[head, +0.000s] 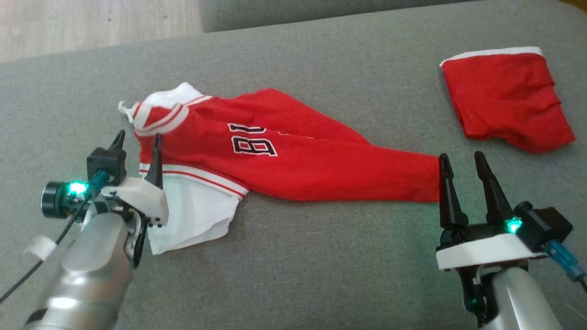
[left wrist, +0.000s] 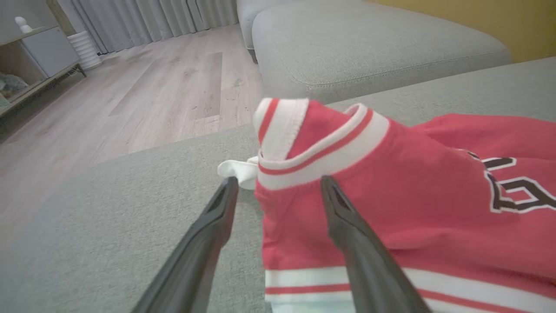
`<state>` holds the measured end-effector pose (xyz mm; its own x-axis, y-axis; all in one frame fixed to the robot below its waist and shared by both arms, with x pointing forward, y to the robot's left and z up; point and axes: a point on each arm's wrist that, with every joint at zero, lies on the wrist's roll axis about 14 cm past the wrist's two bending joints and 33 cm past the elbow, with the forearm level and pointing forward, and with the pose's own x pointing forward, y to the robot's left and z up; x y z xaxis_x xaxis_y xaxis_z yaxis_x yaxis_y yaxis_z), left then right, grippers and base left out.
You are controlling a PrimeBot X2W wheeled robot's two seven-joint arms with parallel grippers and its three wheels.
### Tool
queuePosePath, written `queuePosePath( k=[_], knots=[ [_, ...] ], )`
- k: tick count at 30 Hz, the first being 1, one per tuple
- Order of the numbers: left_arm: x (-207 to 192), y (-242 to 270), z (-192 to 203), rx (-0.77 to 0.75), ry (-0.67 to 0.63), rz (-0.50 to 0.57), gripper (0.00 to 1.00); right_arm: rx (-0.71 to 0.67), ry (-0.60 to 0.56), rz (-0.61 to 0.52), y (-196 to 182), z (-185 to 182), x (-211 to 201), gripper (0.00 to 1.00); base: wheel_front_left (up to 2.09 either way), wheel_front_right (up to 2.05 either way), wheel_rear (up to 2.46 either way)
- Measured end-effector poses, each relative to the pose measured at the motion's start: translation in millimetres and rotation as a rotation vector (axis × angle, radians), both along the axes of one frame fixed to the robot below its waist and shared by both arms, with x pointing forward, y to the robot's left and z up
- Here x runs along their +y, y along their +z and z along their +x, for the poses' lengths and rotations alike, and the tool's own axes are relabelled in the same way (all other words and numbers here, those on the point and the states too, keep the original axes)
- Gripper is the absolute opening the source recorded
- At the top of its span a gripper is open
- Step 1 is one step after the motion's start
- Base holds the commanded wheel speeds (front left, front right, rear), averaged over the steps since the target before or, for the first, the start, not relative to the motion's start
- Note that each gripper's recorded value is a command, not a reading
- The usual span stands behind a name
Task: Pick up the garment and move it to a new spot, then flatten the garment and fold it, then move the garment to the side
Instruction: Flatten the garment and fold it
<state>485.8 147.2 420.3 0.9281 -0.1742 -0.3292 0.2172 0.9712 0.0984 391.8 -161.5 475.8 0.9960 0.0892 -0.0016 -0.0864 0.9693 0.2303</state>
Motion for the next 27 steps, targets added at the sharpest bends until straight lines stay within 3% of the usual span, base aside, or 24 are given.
queuePosePath(
  k=[7, 16, 23, 27],
  knots=[
    [4, 23, -14, -0.087, 0.056, -0.055, 1.0, -0.038, 0.019, 0.003, 13, -2, 7, 1.0, 0.0, 0.0, 0.0],
    [12, 58, -62, -0.225, 0.143, -0.169, 1.0, -0.063, 0.06, 0.007, 22, -11, 21, 1.0, 0.0, 0.0, 0.0],
    [5, 42, -110, -0.197, 0.193, -0.231, 1.0, -0.06, 0.092, 0.008, 21, -16, 31, 1.0, 0.0, 0.0, 0.0],
    [5, 36, -118, -0.179, 0.206, -0.235, 1.0, -0.058, 0.1, 0.003, 20, -16, 34, 1.0, 0.0, 0.0, 0.0]
  ],
)
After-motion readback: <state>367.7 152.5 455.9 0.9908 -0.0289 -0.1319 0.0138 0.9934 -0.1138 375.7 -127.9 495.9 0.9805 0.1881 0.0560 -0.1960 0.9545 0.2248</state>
